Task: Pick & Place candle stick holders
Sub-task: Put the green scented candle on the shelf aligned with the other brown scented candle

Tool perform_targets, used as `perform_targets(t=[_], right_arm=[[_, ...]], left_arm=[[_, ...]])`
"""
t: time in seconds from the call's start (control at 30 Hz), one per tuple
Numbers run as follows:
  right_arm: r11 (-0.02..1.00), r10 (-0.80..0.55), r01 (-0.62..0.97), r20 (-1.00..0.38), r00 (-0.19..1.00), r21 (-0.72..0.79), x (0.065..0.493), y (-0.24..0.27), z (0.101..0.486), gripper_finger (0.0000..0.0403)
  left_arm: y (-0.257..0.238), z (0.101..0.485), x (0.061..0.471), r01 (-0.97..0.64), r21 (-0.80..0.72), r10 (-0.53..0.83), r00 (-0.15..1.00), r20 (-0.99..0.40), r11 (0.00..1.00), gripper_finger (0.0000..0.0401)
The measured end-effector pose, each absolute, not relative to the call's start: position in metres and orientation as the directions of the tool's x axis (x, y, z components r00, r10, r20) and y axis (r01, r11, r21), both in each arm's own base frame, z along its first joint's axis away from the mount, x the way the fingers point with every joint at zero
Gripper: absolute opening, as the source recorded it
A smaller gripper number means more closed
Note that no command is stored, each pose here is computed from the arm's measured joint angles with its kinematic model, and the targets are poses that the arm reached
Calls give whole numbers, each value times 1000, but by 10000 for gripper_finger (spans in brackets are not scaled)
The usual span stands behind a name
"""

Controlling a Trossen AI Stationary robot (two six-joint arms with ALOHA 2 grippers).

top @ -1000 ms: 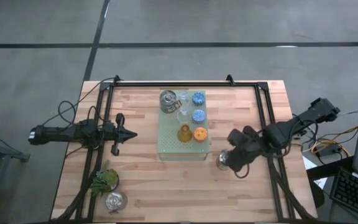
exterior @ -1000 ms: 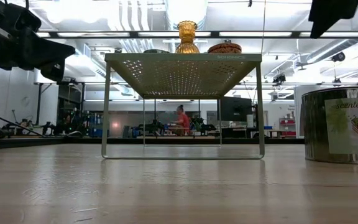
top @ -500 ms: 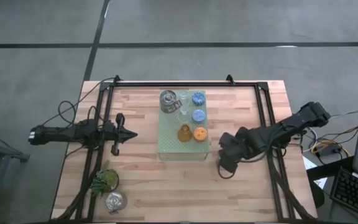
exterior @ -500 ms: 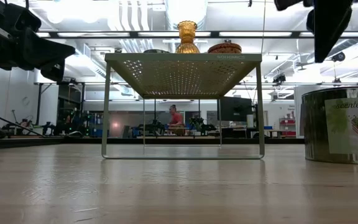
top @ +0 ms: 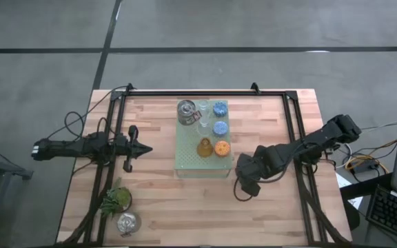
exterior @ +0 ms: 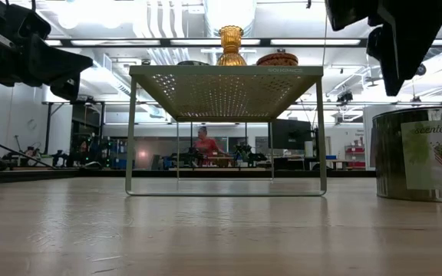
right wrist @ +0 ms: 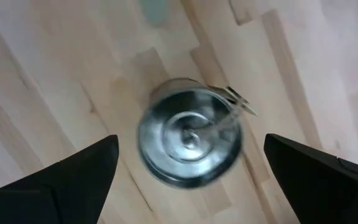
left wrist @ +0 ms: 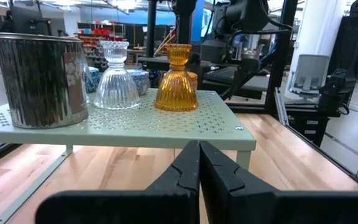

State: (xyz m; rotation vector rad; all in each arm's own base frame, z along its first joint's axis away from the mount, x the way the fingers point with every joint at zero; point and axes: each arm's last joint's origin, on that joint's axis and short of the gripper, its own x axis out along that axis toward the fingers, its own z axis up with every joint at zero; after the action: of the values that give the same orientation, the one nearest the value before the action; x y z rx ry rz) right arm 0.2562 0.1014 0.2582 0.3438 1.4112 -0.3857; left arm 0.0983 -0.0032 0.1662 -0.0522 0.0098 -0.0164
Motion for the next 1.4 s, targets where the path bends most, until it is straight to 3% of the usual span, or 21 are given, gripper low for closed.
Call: perform_targets(t=[0.57, 1.2, 1.4], right_arm=[[934, -43, 356, -996, 74, -14, 245, 98, 223, 396], [950, 17, 303, -985, 173, 70, 248, 101, 197, 395], [935, 29, 344, -983, 183, 92, 250, 103, 199, 376]], left_arm=[[-3, 166, 98, 16, -53, -16, 1000, -8, 998, 7], [-3, 167, 98, 16, -53, -16, 1000, -5, 998, 7], [-3, 167, 98, 16, -52, -16, 1000, -4, 998, 7]])
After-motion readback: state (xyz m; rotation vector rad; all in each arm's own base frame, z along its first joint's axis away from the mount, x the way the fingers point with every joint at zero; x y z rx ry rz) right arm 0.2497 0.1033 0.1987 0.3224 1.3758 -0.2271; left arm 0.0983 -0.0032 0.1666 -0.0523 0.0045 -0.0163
